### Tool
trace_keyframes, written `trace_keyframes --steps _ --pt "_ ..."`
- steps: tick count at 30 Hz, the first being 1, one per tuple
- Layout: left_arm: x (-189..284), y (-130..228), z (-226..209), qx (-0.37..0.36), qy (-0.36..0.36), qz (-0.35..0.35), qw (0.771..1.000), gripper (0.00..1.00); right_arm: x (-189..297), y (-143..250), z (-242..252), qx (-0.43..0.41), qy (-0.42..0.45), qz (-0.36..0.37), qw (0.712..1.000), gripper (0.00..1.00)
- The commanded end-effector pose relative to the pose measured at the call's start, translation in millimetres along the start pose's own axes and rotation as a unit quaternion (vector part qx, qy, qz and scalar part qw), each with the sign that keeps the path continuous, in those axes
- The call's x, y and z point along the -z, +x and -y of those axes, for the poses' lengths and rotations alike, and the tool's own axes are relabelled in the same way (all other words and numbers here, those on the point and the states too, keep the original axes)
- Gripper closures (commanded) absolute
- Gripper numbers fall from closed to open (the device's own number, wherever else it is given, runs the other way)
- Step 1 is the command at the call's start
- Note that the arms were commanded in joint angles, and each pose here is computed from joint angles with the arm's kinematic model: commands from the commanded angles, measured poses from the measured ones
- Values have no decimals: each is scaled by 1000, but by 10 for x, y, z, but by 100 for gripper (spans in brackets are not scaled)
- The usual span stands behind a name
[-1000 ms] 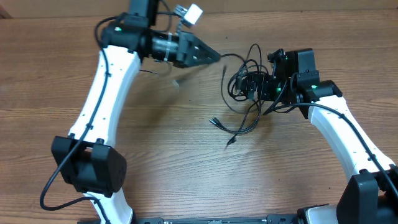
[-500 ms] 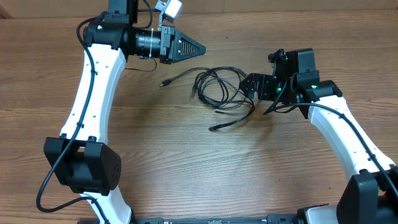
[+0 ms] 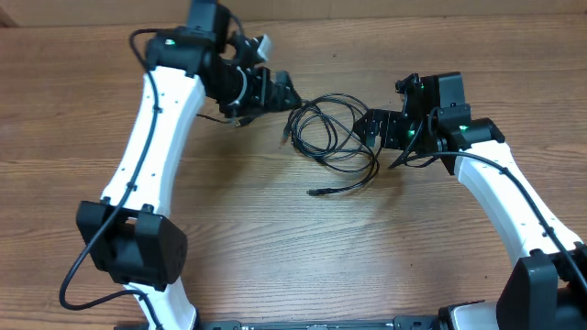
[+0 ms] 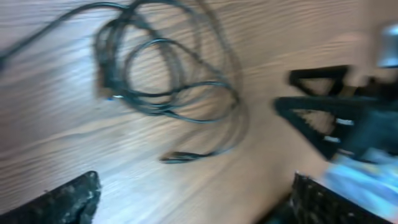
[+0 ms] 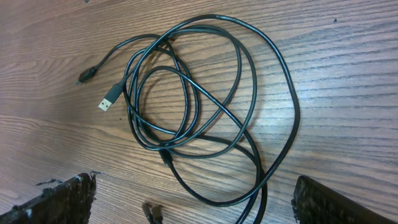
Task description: Untangle cables
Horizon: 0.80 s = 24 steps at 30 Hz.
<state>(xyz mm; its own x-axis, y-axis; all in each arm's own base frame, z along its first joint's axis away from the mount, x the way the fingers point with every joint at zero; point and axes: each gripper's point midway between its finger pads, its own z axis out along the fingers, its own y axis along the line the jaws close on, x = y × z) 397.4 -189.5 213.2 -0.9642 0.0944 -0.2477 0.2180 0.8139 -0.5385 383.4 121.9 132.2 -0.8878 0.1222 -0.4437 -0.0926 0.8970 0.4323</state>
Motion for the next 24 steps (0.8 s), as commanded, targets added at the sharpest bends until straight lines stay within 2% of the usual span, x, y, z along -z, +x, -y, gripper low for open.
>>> trace_keyframes --steps 1,4,8,17,24 --pt "33 -62 -111 -36 -109 29 993 0 3 -18 14 1 3 3 1000 0" --pt "-43 -99 -141 -44 -160 44 985 0 3 -17 14 1 3 3 1000 0" --pt "-199 -122 -289 -12 -220 70 973 1 3 -14 15 1 3 2 1000 0" --pt "-765 50 -595 25 -223 54 973 0 3 -8 11 0 2 1 1000 0" --pt "-1238 249 -848 42 -229 5 973 0 3 -8 11 1 2 1 1000 0"
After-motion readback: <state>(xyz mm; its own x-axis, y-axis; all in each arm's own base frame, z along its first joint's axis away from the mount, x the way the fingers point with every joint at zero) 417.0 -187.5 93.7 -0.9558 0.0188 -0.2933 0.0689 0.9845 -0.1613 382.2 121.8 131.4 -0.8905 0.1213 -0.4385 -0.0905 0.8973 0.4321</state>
